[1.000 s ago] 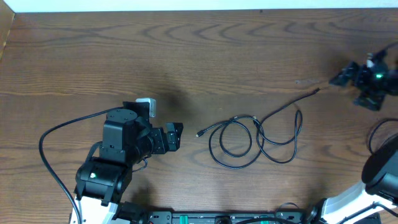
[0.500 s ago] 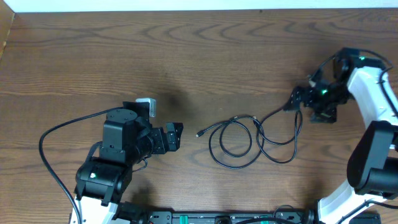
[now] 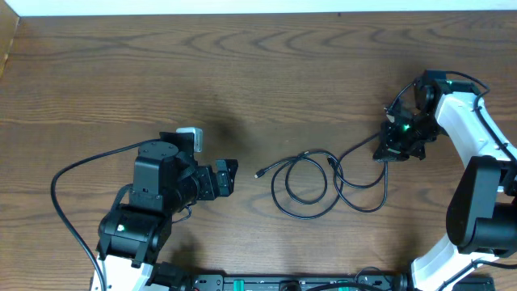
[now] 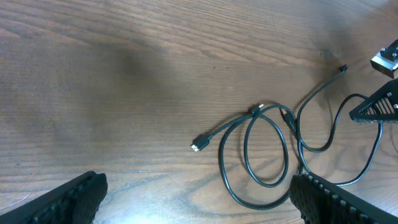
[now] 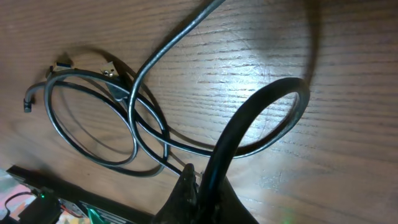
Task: Untangle cables
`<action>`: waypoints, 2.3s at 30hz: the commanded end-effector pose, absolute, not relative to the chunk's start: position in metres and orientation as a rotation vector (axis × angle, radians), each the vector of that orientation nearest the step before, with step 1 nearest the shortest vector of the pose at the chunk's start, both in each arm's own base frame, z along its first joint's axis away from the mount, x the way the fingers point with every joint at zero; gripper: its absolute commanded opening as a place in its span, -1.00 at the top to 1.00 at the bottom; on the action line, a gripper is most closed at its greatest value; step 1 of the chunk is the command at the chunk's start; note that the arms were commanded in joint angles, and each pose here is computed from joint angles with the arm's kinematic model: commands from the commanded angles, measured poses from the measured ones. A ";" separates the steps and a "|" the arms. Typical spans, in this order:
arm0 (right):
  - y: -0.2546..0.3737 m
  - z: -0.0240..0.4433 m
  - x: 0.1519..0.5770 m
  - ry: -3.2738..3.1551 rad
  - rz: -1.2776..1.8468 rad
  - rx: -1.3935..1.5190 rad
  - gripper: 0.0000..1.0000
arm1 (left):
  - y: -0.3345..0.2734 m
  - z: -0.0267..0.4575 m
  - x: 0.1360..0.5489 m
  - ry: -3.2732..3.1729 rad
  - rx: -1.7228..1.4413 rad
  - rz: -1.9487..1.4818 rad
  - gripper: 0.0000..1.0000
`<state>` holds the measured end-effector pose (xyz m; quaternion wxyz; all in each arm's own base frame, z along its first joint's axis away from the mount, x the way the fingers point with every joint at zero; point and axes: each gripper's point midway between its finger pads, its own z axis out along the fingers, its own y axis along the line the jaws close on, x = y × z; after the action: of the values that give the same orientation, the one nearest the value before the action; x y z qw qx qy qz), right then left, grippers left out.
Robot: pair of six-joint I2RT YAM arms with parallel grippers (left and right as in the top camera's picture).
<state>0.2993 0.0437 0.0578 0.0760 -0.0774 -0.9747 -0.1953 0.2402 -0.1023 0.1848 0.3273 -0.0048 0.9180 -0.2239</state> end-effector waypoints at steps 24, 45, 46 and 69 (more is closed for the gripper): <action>-0.028 0.364 0.383 -4.127 0.006 -0.306 0.97 | -0.103 0.188 0.240 2.397 0.010 -0.591 -0.96; -0.220 0.353 0.392 -3.727 1.150 -1.317 0.98 | -0.103 0.188 0.240 2.398 0.010 -0.591 -0.96; -0.228 0.343 0.392 -3.697 1.139 -1.322 0.98 | -0.103 0.188 0.240 2.398 0.010 -0.591 -0.96; -0.231 0.134 0.404 -3.337 0.131 -1.321 -0.99 | -0.103 0.188 0.240 2.398 0.010 -0.591 -0.95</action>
<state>0.3993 -0.2393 0.1410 -0.2297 -0.3585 -0.9024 0.0656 0.2402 -0.1023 0.1848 0.3273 -0.0048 0.9180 -0.2239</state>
